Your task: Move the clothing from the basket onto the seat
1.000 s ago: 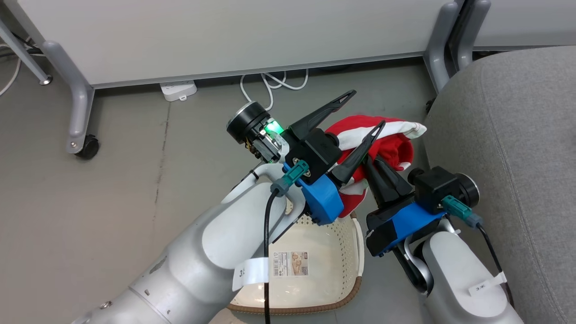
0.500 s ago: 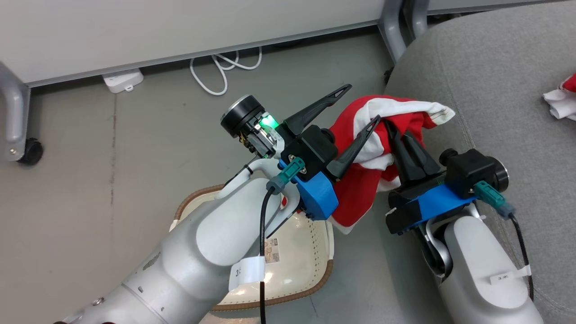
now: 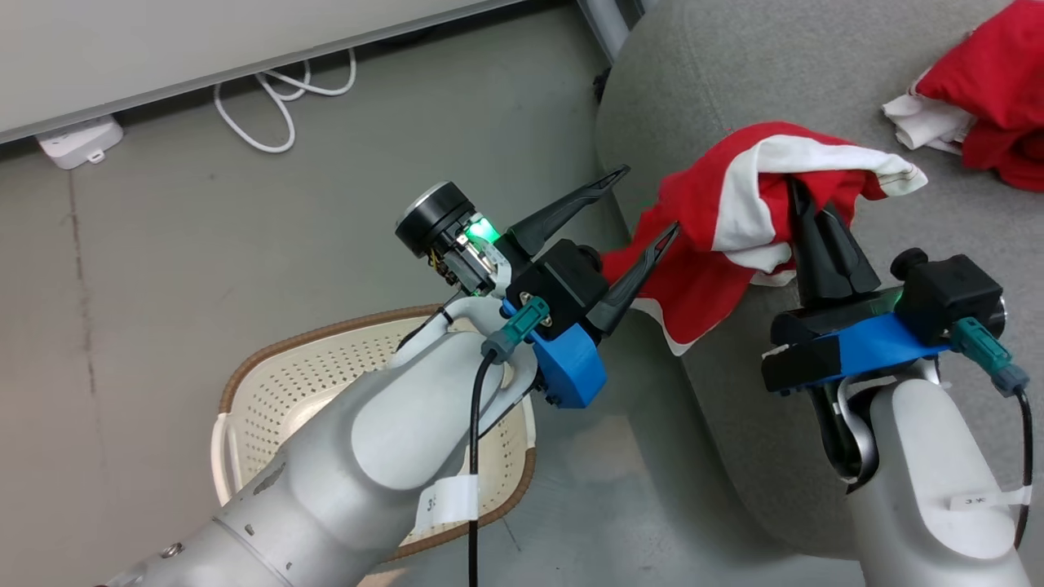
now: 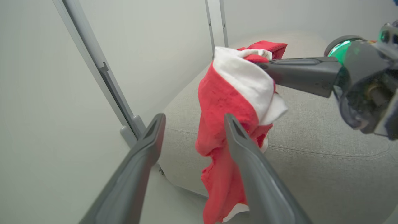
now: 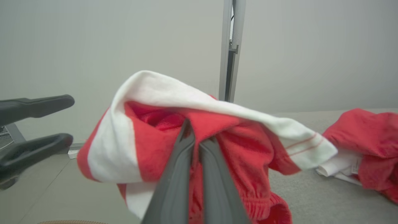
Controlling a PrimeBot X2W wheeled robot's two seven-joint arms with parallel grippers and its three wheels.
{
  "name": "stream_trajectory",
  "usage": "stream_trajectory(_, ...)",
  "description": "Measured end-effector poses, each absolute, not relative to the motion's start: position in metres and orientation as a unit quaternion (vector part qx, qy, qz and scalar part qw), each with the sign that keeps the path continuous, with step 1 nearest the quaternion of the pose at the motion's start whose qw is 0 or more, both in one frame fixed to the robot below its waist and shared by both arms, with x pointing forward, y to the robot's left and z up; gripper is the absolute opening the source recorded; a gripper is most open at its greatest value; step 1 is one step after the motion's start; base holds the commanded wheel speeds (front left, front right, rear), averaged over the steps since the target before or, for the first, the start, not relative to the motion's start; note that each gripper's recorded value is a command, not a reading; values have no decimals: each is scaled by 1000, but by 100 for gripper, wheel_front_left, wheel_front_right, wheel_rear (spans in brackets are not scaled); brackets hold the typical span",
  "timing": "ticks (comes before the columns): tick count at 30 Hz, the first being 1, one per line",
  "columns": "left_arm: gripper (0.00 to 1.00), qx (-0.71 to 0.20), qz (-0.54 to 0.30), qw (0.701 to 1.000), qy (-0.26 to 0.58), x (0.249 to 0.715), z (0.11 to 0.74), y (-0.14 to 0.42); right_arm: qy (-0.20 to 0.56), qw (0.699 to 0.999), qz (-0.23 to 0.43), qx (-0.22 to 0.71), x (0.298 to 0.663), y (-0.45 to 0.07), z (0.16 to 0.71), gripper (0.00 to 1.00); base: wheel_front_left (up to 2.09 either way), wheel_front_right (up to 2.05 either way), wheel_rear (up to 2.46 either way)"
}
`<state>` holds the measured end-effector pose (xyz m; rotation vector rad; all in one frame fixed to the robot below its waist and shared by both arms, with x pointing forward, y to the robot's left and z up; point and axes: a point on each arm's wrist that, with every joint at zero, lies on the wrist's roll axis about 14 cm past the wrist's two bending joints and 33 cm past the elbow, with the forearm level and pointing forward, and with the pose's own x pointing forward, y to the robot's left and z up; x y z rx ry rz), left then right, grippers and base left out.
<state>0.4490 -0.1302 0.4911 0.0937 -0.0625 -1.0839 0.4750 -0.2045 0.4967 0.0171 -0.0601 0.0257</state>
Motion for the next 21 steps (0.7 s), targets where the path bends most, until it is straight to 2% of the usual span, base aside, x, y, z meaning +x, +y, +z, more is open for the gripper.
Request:
stream_trajectory(13,100,25,-573,819,-15,426,471,-169,-16,996,-85,-9,438,-273,490,0,0,0,0)
stream_trajectory(21,100,18,-585,811,-7,417,463,-177,-6,994,-106,-8,425,-285,484,0,0,0,0)
